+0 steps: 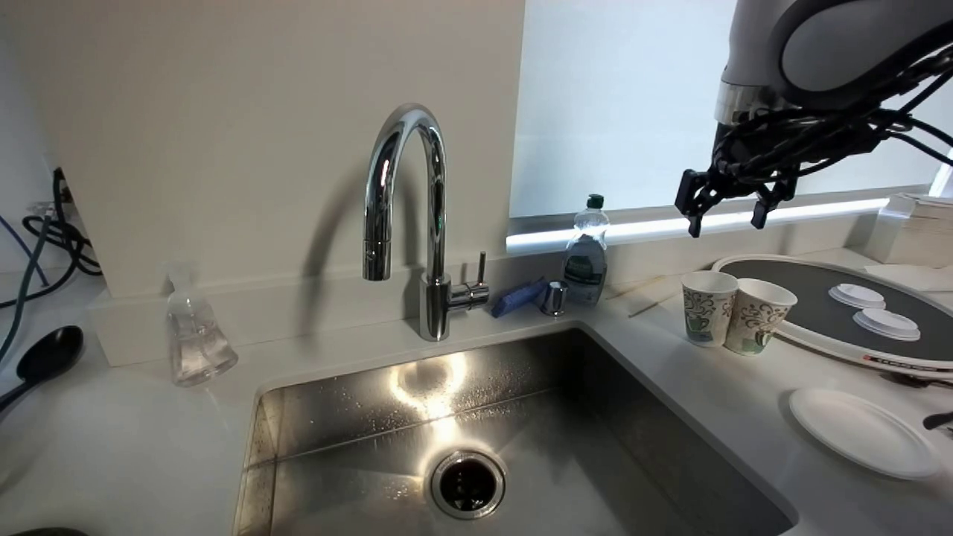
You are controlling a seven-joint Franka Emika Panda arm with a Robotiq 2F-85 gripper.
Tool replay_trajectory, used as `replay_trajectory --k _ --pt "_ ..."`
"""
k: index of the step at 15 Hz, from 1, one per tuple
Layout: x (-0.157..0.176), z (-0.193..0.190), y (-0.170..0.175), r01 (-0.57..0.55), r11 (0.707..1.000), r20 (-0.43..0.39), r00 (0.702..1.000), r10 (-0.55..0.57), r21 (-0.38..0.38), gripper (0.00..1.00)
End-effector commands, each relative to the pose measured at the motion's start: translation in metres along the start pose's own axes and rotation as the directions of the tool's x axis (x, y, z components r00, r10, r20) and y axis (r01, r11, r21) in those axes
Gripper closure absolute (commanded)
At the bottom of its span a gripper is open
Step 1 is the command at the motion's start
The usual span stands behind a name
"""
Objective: Put the coffee cups on the windowsill.
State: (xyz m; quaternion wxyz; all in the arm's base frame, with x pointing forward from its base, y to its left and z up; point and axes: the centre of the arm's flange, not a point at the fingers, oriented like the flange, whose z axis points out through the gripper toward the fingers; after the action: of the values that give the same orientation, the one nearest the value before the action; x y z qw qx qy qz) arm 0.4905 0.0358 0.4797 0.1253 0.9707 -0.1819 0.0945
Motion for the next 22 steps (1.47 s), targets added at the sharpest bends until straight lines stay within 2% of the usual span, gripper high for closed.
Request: replay_trajectory --k 1,3,16,18,19,20,21,22 --pt "0.0 0.018 0.007 -0.05 0.997 -0.042 0.998 0.048 -0.062 0.0" --pt "0.001 0.029 0.012 -0.074 0.994 -0.063 0.996 0.069 -0.075 0.0" --pt "-0.002 0.08 0.03 -0.146 0.989 -0.079 0.986 0.146 0.004 0.01" --pt "-0.004 0.085 0.03 -0.145 0.989 -0.078 0.986 0.146 0.009 0.1" --pt "-0.004 0.088 0.03 -0.146 0.989 -0.075 0.986 0.146 0.01 0.27" --pt "-0.005 0.09 0.029 -0.147 0.989 -0.074 0.986 0.147 0.012 0.34" --pt "-0.006 0.092 0.029 -0.146 0.989 -0.072 0.987 0.147 0.015 0.35" --pt "-0.006 0.094 0.028 -0.146 0.989 -0.072 0.987 0.147 0.016 0.41"
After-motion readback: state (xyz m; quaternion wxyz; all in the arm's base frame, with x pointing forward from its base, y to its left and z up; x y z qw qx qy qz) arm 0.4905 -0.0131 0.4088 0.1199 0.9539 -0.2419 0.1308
